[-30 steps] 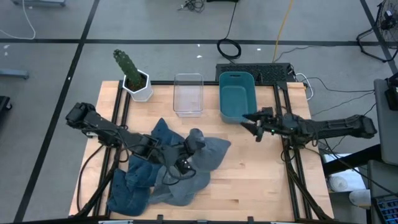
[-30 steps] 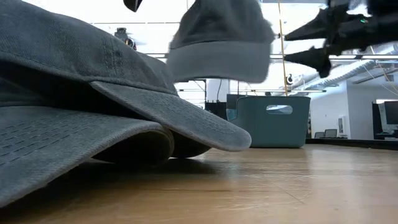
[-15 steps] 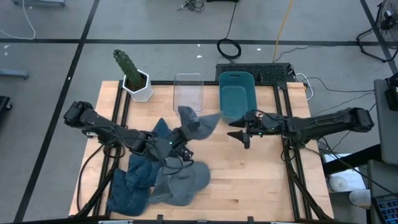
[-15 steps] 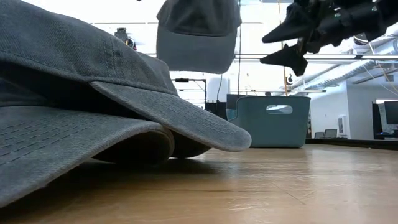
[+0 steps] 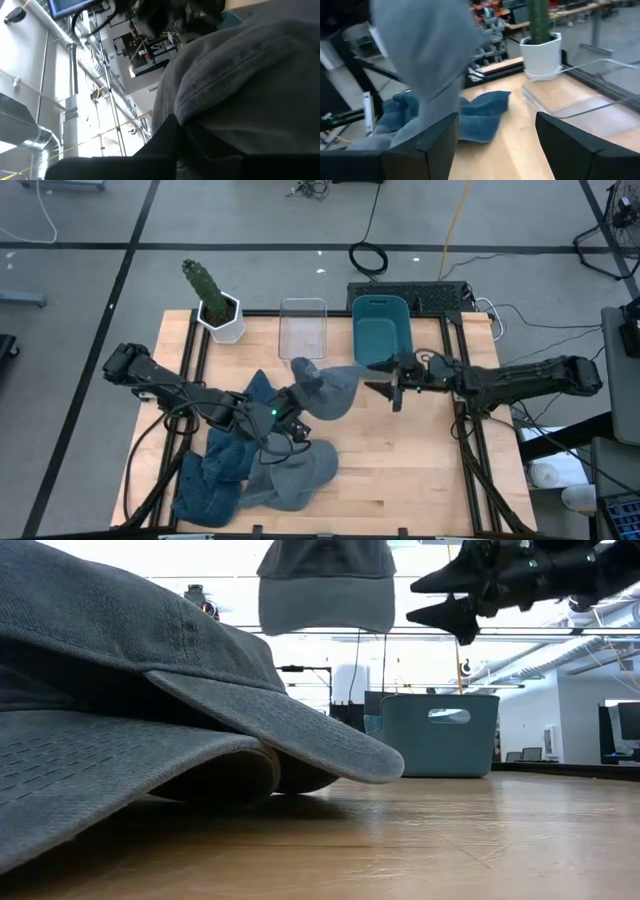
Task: Pick & Place hat
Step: Put the top gray cap into the blue bin
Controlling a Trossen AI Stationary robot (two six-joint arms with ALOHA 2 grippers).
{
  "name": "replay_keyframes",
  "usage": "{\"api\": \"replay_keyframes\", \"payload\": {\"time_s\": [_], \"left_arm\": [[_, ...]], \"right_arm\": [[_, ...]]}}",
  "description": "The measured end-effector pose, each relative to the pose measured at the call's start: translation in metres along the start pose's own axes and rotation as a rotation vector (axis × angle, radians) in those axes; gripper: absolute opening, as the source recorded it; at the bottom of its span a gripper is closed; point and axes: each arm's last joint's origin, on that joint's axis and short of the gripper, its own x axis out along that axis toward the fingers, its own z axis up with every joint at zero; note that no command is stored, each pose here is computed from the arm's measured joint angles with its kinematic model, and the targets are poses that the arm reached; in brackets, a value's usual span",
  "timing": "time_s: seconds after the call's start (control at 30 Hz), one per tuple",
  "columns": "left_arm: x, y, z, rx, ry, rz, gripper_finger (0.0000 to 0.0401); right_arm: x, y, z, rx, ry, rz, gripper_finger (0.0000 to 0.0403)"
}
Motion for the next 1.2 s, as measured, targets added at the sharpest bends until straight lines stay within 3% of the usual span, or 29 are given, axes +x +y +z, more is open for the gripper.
{"api": "replay_keyframes", "payload": {"time_s": [0.2,0.3,0.4,0.53,0.73,0.83,1.07,1.2], "left_arm": [[-0.007,-0.001,0.008,-0.052,-0.139,0.005,0.0015],[-0.008,-0.003,0.010,-0.053,-0.159,-0.010,0.0008],[-0.006,-0.006,0.009,-0.076,-0.155,-0.032,0.0007],[-0.004,-0.010,0.009,-0.064,-0.189,-0.058,0.0012],[-0.004,-0.010,0.010,-0.071,-0.191,-0.062,0.0012],[-0.005,-0.012,0.010,-0.057,-0.192,-0.074,0.0016],[-0.004,-0.021,0.009,-0.072,-0.182,-0.144,0.0012],[-0.002,-0.025,0.013,-0.041,-0.175,-0.153,0.0008]], "right_arm": [[0.000,0.010,0.057,-0.167,0.209,-0.067,0.0251],[0.006,0.022,0.097,-0.250,0.237,-0.066,0.0251],[0.018,0.033,0.132,-0.317,0.237,-0.046,0.0252],[0.041,0.049,0.160,-0.359,0.335,0.021,0.0256],[0.085,0.076,0.153,-0.413,0.653,0.063,0.0295],[0.102,0.089,0.149,-0.419,0.719,0.082,0.0318],[0.115,0.099,0.172,-0.377,0.741,0.118,0.0342],[0.112,0.090,0.187,-0.226,0.746,0.155,0.0342]]}}
